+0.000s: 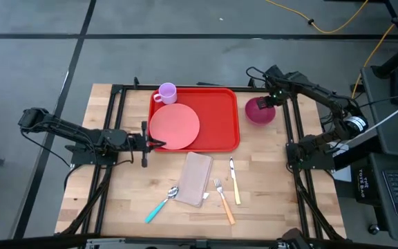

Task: Set up tray
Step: Put the pink bowl on top of the light orange plate

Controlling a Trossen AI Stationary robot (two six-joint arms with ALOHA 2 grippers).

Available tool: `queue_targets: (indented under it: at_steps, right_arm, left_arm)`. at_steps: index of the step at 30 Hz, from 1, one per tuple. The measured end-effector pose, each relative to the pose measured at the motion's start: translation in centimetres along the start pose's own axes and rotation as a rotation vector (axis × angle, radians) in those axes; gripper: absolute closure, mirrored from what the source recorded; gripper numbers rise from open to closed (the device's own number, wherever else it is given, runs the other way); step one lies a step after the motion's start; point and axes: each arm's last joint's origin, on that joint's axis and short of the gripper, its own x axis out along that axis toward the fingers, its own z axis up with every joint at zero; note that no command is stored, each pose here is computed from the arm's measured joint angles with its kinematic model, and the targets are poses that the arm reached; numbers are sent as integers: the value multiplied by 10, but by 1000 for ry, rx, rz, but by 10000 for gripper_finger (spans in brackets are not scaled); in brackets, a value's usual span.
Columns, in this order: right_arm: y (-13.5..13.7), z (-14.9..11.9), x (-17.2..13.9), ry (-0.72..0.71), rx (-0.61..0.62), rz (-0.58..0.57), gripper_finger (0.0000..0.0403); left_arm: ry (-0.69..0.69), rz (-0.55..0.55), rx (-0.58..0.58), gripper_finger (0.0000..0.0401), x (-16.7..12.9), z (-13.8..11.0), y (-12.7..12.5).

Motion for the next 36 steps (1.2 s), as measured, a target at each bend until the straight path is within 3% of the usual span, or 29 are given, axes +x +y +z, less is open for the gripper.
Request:
queue_targets:
  at_steps: [36]
  right_arm:
    - [-1, 2, 1, -40, 264, -49, 271]
  left_arm:
    - [-13, 16, 74, 398, 0, 2, 1]
